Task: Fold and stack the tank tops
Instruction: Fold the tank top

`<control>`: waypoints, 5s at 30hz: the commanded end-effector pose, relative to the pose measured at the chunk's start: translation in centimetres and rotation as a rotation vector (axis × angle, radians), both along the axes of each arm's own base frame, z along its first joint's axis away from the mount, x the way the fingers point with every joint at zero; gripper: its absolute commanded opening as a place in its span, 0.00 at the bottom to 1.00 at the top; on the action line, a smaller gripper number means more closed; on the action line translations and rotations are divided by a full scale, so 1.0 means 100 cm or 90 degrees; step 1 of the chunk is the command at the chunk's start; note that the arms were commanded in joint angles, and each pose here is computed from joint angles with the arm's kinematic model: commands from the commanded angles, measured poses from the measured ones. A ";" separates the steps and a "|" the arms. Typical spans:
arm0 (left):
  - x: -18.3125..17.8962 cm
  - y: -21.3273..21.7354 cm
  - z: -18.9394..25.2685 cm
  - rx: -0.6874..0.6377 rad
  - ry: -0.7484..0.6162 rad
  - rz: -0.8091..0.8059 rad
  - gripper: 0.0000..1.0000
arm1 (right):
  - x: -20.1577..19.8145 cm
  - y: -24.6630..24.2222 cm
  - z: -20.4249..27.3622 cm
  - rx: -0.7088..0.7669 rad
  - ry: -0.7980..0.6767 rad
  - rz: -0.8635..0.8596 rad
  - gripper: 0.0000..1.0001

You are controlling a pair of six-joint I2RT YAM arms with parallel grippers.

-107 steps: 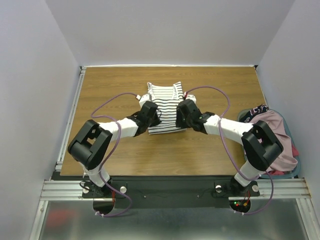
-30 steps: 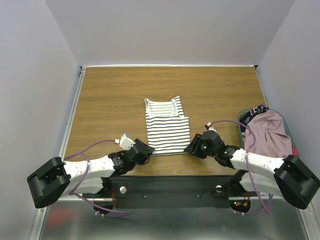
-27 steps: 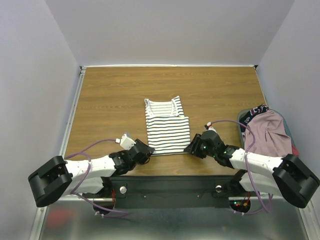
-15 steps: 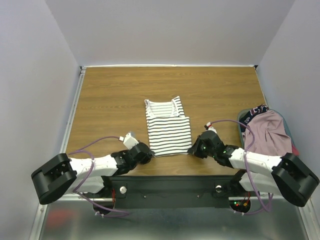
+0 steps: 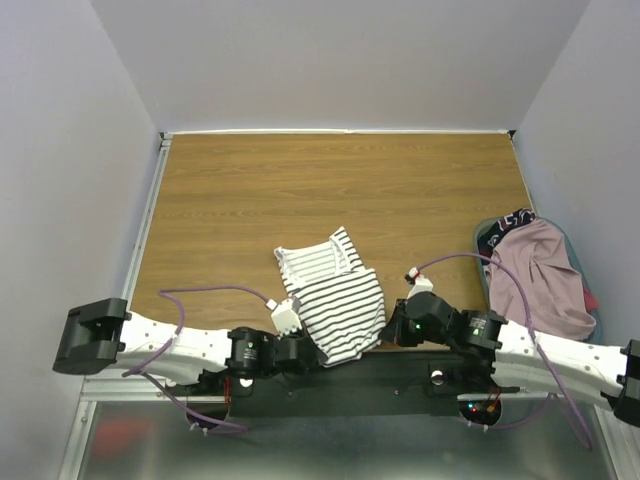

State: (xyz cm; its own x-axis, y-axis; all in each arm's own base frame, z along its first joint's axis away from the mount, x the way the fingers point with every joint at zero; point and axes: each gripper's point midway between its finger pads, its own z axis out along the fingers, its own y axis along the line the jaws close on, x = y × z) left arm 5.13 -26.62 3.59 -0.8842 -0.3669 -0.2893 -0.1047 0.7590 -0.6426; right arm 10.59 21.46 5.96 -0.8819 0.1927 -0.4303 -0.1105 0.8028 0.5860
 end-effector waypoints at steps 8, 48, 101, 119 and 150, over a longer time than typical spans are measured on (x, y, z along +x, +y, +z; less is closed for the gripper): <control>0.015 -0.007 0.080 -0.067 -0.073 0.107 0.00 | 0.026 0.014 0.103 -0.011 -0.171 -0.076 0.03; 0.442 0.083 0.042 0.006 -0.208 0.274 0.00 | 0.410 0.077 0.011 -0.105 -0.148 -0.074 0.01; 0.373 0.110 0.121 -0.030 -0.235 0.399 0.19 | 0.358 0.105 0.041 -0.212 -0.272 -0.012 0.54; 0.335 0.080 -0.007 0.016 -0.064 0.387 0.00 | 0.403 0.151 -0.005 -0.067 -0.192 0.025 0.48; 0.423 0.054 0.080 0.064 -0.202 0.164 0.27 | 0.259 0.072 -0.003 0.095 -0.059 -0.180 0.48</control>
